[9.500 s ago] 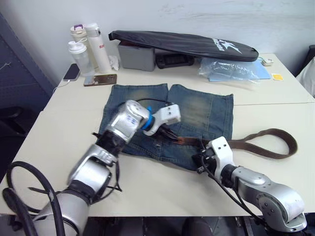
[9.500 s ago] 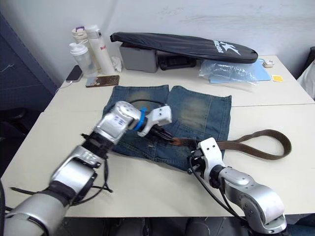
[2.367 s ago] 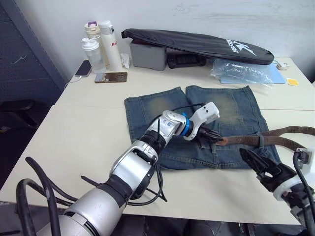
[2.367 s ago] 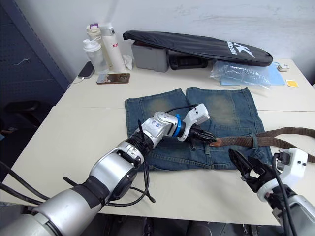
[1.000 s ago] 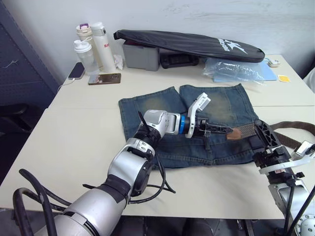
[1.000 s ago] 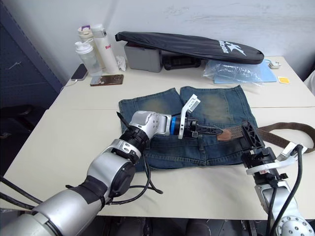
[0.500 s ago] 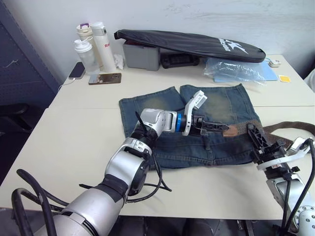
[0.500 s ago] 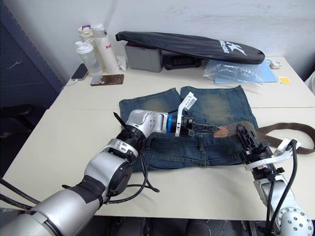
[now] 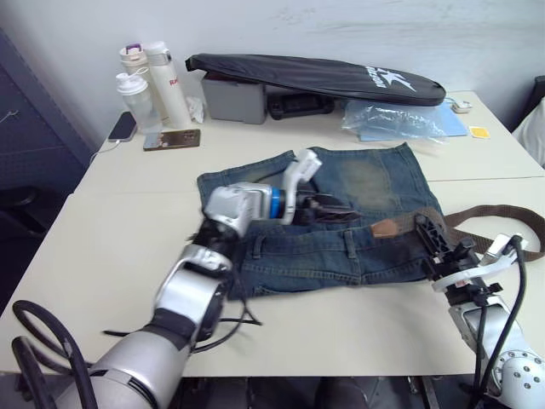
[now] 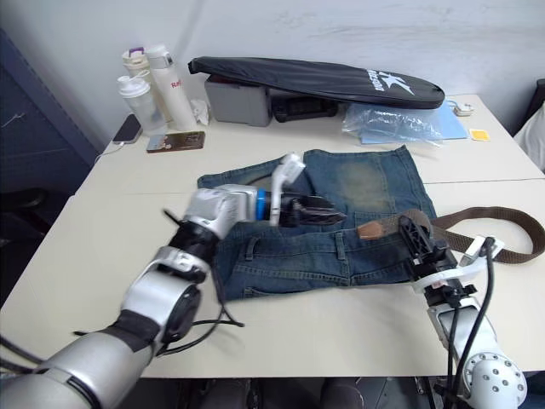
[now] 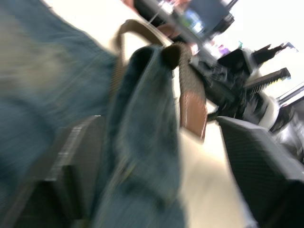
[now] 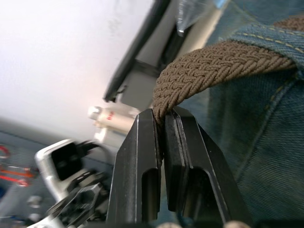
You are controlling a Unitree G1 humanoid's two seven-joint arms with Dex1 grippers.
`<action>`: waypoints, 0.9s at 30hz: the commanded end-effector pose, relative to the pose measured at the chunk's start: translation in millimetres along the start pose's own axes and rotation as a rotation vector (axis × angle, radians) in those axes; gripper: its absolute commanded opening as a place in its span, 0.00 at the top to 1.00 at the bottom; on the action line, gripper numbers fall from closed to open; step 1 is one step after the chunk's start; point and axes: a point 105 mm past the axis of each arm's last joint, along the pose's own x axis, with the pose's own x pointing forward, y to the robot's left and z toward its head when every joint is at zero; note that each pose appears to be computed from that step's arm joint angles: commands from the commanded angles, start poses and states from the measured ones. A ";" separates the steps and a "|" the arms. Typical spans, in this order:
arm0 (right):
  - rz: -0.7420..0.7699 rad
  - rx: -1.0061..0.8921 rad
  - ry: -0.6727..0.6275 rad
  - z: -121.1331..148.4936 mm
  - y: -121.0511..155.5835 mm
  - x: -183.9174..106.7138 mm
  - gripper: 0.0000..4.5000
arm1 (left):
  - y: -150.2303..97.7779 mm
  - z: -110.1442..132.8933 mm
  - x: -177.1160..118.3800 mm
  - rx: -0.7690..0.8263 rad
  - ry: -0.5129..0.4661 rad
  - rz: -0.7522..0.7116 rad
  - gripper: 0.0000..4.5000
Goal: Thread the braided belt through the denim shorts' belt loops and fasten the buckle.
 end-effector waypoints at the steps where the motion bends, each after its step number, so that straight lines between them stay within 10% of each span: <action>1: 0.017 -0.063 0.012 -5.4 10.6 2.6 1.00 | -18.8 20.5 -19.8 0.205 -0.019 -0.035 0.00; 9: -0.021 -0.127 0.049 -15.2 -2.4 9.2 1.00 | -40.3 7.4 -61.8 0.496 0.104 -0.074 0.00; 19: -0.044 -0.030 -0.056 10.7 -18.2 3.4 1.00 | -30.3 -8.9 -91.7 0.424 0.128 0.030 0.00; 27: -0.049 -0.017 0.032 -18.3 -24.0 7.6 1.00 | -33.3 -9.7 -93.1 0.418 0.131 0.029 0.00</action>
